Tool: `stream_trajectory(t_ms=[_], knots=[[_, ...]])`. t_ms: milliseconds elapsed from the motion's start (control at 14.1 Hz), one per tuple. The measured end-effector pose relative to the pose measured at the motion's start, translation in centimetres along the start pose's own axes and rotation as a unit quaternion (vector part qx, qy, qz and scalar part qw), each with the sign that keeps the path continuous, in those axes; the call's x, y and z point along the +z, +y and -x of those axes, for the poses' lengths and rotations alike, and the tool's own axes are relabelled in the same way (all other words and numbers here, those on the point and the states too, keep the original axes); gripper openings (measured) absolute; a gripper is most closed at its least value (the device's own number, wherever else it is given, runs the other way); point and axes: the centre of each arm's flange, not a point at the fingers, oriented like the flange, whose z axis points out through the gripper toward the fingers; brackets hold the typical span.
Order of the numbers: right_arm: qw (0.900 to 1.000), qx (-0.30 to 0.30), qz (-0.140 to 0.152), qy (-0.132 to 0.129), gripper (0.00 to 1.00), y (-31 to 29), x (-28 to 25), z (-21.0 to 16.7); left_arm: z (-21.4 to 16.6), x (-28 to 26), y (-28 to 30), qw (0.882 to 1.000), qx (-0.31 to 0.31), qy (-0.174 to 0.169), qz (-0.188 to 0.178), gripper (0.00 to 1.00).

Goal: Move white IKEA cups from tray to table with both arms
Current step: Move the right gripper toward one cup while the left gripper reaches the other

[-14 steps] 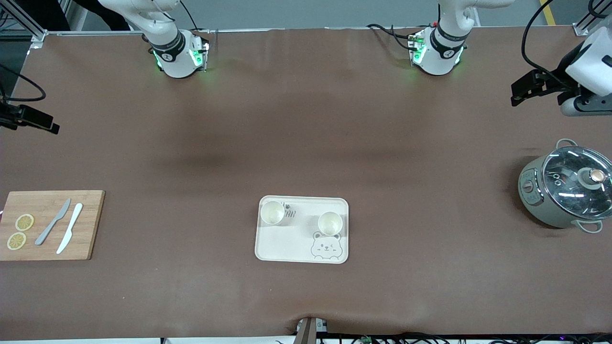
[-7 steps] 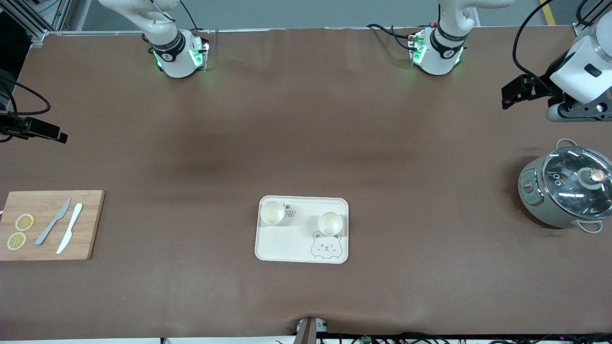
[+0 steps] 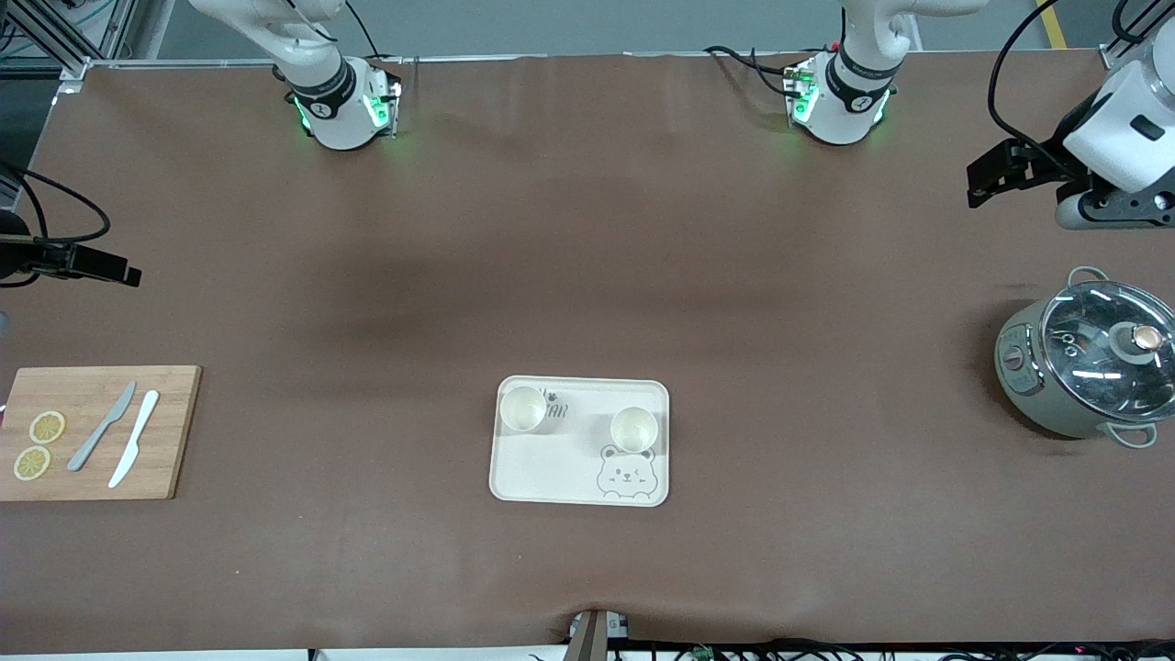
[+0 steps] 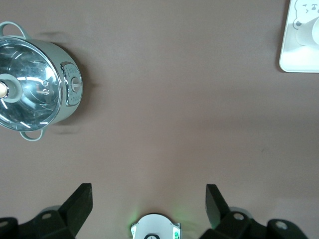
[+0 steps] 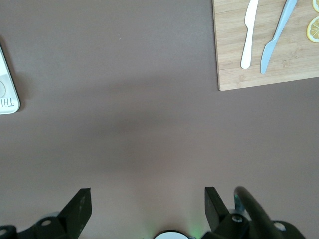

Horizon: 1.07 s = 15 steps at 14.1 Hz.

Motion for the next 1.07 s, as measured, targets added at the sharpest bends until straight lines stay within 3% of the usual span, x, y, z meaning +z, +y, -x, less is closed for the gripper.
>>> stream_trajectory(t_ms=[498,1067], knots=[[1.000,0.006,0.002,-0.029,1.00,-1.3,3.3,-1.2,-0.2,-0.5,0.7,1.000,0.009,0.021,-0.015,1.00],[0.998,0.066,0.003,-0.016,1.00,-7.5,8.9,-2.5,-0.2,-0.8,2.2,0.999,0.024,0.034,-0.033,1.00]])
